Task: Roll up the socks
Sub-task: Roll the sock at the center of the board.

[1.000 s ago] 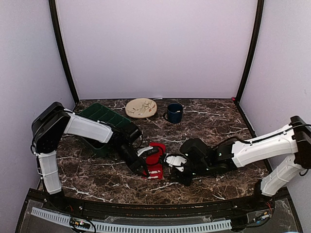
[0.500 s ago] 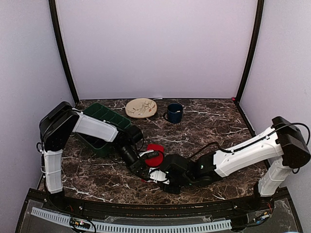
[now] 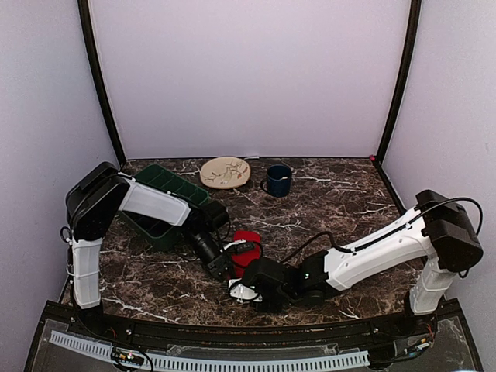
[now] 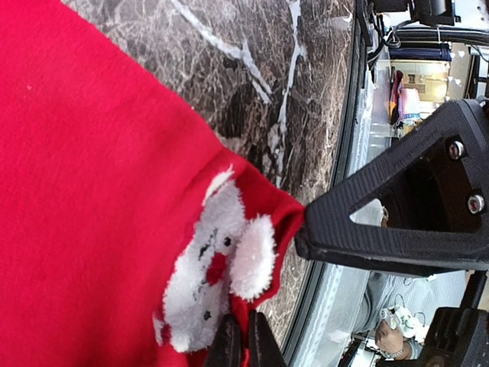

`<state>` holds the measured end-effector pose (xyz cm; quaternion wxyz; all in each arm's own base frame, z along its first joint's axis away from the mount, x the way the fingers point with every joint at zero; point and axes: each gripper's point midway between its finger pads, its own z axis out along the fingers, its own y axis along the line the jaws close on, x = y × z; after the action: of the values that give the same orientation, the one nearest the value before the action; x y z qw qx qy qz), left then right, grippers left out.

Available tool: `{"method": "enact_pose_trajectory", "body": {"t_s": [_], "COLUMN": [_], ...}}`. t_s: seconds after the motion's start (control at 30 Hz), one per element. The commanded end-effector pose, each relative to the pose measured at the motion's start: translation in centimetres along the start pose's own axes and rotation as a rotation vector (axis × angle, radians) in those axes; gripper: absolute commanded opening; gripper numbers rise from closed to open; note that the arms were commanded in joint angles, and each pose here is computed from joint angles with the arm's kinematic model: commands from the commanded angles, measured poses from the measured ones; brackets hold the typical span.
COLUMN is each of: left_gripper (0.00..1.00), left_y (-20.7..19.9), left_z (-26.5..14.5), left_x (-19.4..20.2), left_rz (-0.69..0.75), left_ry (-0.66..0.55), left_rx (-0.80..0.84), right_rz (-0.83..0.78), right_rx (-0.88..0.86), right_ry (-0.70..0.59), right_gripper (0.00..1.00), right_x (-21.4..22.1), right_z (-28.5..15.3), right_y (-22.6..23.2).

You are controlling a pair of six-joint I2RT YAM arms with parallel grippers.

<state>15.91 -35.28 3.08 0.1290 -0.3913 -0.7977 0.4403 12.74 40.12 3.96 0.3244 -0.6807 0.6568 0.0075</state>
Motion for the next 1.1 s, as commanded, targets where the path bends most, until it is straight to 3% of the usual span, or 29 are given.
{"method": "enact_pose_trajectory", "body": {"t_s": [0.0, 0.5, 1.07], "left_gripper": [0.0, 0.0, 0.0], "left_y": [-0.8, -1.3, -1.6], "left_z": [-0.2, -0.1, -0.3], "left_x": [0.1, 0.0, 0.4], "left_rz": [0.005, 0.009, 0.02], "left_ry": [0.012, 0.019, 0.033], "left_rx": [0.036, 0.073, 0.09], "right_rz": [-0.053, -0.172, -0.201], "right_rx": [0.037, 0.046, 0.053], "right_ry": [0.002, 0.017, 0.083], "right_gripper": [0.37, 0.29, 0.29], "right_x": [-0.5, 0.2, 2.3], "right_z": [0.3, 1.2, 2.5], "right_y": [-0.2, 1.3, 1.4]}}
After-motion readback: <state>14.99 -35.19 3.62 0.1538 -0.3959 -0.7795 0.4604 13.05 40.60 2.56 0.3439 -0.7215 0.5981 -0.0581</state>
